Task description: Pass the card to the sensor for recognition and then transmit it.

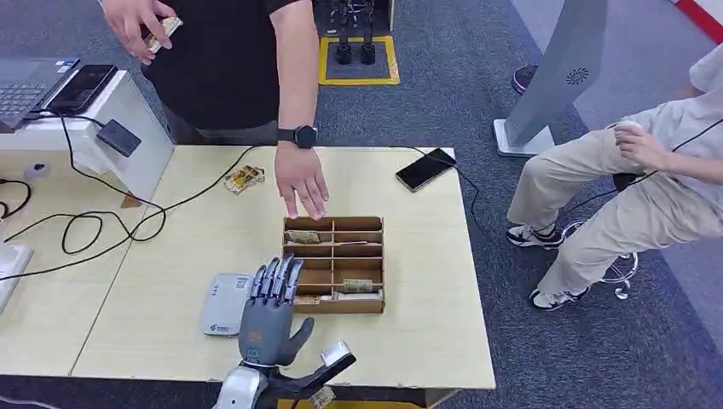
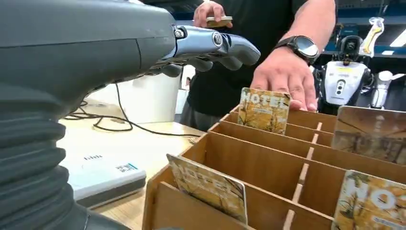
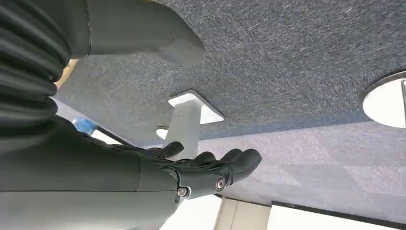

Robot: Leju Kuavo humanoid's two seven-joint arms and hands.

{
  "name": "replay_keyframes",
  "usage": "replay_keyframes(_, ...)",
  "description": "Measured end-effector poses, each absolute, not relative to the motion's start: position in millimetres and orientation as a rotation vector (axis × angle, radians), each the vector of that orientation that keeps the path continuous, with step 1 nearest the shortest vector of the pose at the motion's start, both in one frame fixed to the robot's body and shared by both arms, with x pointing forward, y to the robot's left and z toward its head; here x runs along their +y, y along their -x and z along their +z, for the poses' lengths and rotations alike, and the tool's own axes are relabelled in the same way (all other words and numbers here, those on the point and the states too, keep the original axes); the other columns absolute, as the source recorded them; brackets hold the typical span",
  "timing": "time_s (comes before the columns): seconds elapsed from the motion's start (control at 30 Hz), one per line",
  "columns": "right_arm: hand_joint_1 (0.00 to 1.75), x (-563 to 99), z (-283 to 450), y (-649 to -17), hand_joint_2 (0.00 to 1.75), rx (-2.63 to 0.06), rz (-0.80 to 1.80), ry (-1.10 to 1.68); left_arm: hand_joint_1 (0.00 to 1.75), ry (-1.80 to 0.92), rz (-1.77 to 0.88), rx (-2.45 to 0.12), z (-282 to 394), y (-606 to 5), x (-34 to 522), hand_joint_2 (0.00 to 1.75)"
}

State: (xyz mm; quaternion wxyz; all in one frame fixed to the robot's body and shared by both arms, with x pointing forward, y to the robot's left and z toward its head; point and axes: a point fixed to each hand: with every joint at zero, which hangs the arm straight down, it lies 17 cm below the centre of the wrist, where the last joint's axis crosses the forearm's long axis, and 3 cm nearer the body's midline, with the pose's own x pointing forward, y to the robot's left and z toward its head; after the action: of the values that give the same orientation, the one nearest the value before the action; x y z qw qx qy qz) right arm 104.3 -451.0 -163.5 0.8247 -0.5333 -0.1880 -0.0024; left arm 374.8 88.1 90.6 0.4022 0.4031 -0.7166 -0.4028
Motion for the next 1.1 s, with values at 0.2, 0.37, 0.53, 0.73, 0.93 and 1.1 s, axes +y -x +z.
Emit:
replay_keyframes(0.2, 0.0, -451, -163, -106, 1.75, -0.406, 0.005, 1.133, 0.0, -1.01, -1.031, -1.824, 91, -375, 83, 1.75)
replay_keyframes(0.37, 0.0, -450, -163, -108, 1.75, -0.414, 0.015, 1.133, 0.0, -0.977, -1.079, -1.89, 95, -369, 70, 1.75)
replay_keyframes(0.53, 0.0, -448, -163, -111, 1.75, -0.423, 0.024, 1.13, 0.0, -0.955, -1.116, -1.933, 97, -365, 62, 1.75)
replay_keyframes(0.73, 0.0, -447, -163, -112, 1.75, -0.427, 0.016, 1.127, 0.0, -0.974, -1.092, -1.905, 97, -369, 67, 1.75)
replay_keyframes(0.93, 0.0, -445, -165, -113, 1.75, -0.429, 0.015, 1.121, 0.0, -0.977, -1.092, -1.897, 95, -372, 68, 1.75)
replay_keyframes(1.1, 0.0, -444, -165, -113, 1.75, -0.43, 0.017, 1.118, 0.0, -0.973, -1.096, -1.879, 90, -373, 69, 1.75)
